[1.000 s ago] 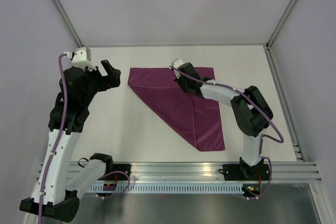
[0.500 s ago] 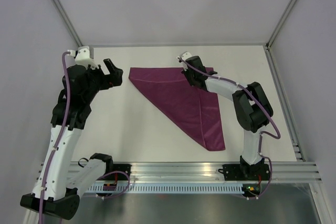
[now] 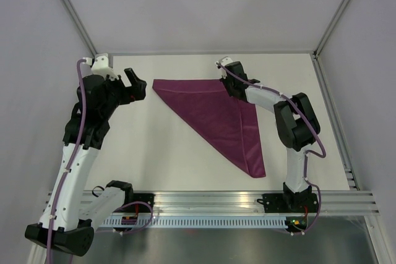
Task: Fold the napkin, place the utensils inside, and roll it up
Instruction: Fold the napkin
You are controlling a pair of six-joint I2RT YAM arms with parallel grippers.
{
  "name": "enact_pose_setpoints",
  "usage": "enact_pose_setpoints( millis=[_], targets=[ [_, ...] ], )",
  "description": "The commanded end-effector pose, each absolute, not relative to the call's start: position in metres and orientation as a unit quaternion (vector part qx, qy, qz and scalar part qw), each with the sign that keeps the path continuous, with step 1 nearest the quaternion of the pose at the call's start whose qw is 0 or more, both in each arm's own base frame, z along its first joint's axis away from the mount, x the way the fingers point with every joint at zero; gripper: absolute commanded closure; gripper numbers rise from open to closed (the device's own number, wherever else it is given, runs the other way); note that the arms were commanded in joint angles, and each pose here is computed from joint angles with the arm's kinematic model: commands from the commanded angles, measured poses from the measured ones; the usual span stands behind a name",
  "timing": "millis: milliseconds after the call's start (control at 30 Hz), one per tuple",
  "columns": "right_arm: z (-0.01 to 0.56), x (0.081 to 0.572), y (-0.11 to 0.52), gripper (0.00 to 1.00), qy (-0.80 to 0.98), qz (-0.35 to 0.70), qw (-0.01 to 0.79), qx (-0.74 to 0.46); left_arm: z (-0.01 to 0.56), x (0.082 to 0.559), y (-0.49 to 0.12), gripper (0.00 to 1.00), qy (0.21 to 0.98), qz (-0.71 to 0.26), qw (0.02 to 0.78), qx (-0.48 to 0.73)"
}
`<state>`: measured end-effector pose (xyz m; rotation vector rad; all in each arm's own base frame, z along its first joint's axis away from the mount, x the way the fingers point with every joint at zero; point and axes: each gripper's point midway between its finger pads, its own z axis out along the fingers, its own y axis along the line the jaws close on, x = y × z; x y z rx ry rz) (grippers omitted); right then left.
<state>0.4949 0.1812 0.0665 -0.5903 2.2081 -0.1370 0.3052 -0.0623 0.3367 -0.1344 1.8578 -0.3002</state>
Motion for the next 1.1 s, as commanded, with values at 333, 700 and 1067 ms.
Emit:
enact_pose_setpoints(
  millis=[333, 700, 1067],
  targets=[
    [0.081, 0.529, 0.159, 0.99, 0.873, -0.081, 0.433, -0.207, 0.341, 0.31, -0.069, 0.0, 0.788, -0.149, 0.595, -0.057],
    [0.081, 0.54, 0.149, 1.0, 0.875, -0.083, 0.436, -0.192, 0.337, 0.314, -0.072, 0.0, 0.791, -0.152, 0.59, -0.057],
    [0.085, 0.555, 0.133, 1.0, 0.878, -0.082, 0.441, -0.166, 0.335, 0.317, -0.071, 0.0, 0.792, -0.149, 0.589, -0.057]
  ],
)
